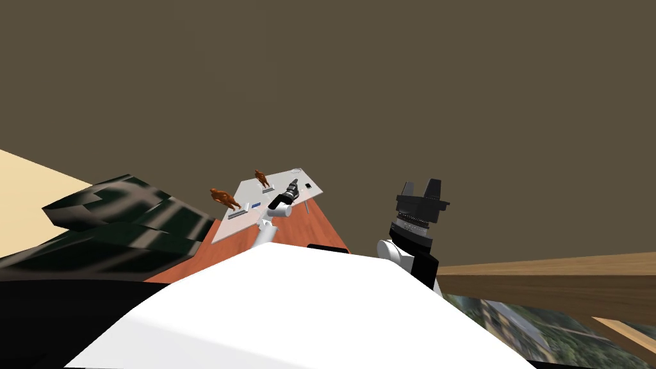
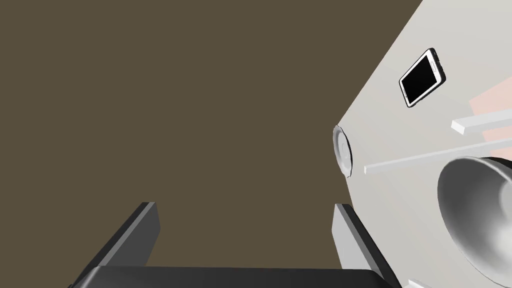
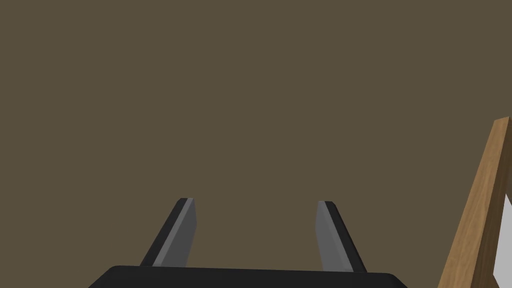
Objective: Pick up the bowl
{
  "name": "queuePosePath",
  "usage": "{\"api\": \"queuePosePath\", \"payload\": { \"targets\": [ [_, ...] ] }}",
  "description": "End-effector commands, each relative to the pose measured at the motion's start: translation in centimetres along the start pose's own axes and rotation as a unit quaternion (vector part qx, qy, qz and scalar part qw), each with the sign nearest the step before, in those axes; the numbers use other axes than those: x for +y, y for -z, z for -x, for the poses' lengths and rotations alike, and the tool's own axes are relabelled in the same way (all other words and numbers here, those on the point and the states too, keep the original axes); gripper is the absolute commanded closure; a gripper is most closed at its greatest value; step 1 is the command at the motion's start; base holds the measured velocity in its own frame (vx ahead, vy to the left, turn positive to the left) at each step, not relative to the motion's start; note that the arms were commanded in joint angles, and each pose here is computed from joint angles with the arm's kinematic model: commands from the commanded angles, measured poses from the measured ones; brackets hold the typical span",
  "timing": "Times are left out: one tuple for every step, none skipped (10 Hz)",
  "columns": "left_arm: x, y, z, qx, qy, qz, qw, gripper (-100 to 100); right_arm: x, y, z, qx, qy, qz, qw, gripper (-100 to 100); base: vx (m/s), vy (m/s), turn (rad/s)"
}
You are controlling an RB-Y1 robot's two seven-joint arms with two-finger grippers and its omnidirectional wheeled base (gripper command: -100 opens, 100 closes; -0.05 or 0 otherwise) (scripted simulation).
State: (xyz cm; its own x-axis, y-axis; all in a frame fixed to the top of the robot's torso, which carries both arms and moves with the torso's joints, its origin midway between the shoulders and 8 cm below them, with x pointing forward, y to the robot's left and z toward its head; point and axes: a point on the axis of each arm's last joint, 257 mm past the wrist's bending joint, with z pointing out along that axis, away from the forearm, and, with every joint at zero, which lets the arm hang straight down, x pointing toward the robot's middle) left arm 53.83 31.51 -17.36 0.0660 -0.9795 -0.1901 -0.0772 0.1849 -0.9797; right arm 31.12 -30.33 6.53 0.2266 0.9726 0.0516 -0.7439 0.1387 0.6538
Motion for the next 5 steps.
{"api": "queuePosePath", "payload": {
  "targets": [
    [1.9, -0.4, -0.5, 0.006, 0.003, 0.029, 0.9996, -100, 0.0, 0.0, 0.0, 0.000, 0.000, 0.000, 1.0000, 0, 0.000, 0.000, 0.000],
    [2.6, -1.1, -0.9, 0.011, 0.007, 0.045, 0.9989, -100, 0.0, 0.0, 0.0, 0.000, 0.000, 0.000, 1.0000, 0, 0.005, 0.003, 0.003],
    [3.2, -1.0, -1.0, 0.013, 0.007, 0.056, 0.9983, -100, 0.0, 0.0, 0.0, 0.000, 0.000, 0.000, 1.0000, 0, 0.008, 0.005, -0.001],
    [3.5, -1.0, -1.1, 0.014, 0.007, 0.062, 0.9980, -100, 0.0, 0.0, 0.0, 0.000, 0.000, 0.000, 1.0000, 0, 0.000, 0.000, 0.000],
    [4.5, -1.5, -1.6, 0.020, 0.011, 0.083, 0.9963, -100, 0.0, 0.0, 0.0, 0.000, 0.000, 0.000, 1.0000, 0, 0.011, 0.008, 0.012]
  ]
}}
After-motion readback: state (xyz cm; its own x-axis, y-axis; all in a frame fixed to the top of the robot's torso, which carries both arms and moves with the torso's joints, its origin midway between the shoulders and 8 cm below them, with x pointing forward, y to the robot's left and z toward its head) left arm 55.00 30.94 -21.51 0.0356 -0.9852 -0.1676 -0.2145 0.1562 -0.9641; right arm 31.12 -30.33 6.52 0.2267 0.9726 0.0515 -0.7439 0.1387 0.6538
